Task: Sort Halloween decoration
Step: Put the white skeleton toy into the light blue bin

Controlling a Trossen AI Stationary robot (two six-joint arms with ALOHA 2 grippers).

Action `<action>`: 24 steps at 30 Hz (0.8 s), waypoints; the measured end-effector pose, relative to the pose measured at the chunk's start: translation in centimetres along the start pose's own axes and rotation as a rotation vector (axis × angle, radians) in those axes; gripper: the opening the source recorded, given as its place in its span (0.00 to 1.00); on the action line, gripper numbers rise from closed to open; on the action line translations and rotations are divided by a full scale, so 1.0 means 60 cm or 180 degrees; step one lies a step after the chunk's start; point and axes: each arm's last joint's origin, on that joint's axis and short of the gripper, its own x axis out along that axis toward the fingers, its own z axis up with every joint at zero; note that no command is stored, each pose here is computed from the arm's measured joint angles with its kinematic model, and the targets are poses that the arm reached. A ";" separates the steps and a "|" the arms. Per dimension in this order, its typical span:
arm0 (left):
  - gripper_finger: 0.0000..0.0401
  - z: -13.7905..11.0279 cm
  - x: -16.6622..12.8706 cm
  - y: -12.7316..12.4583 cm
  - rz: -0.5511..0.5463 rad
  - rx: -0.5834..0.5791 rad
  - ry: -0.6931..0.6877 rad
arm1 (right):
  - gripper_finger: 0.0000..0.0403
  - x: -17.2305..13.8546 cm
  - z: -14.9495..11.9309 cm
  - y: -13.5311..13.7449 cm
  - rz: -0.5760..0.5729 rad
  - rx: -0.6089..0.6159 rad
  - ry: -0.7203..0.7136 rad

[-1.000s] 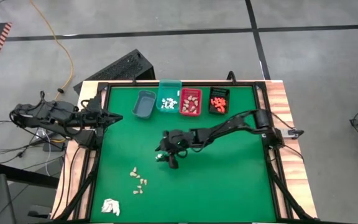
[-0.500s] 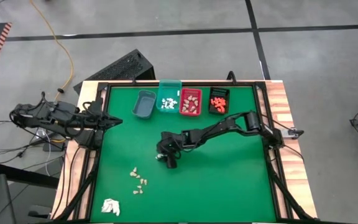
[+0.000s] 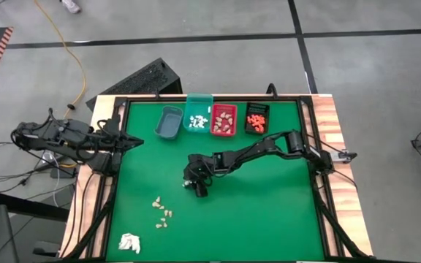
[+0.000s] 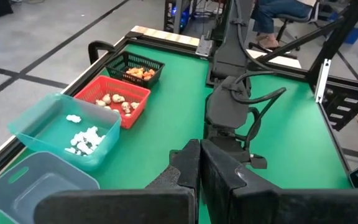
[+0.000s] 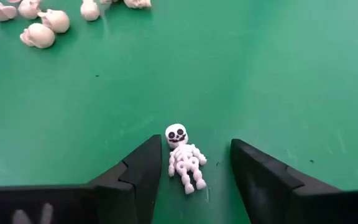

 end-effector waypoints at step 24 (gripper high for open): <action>0.00 -0.001 0.000 0.002 0.0087 0.0053 -0.0003 | 0.02 -0.027 0.031 -0.020 -0.0079 0.0517 -0.0049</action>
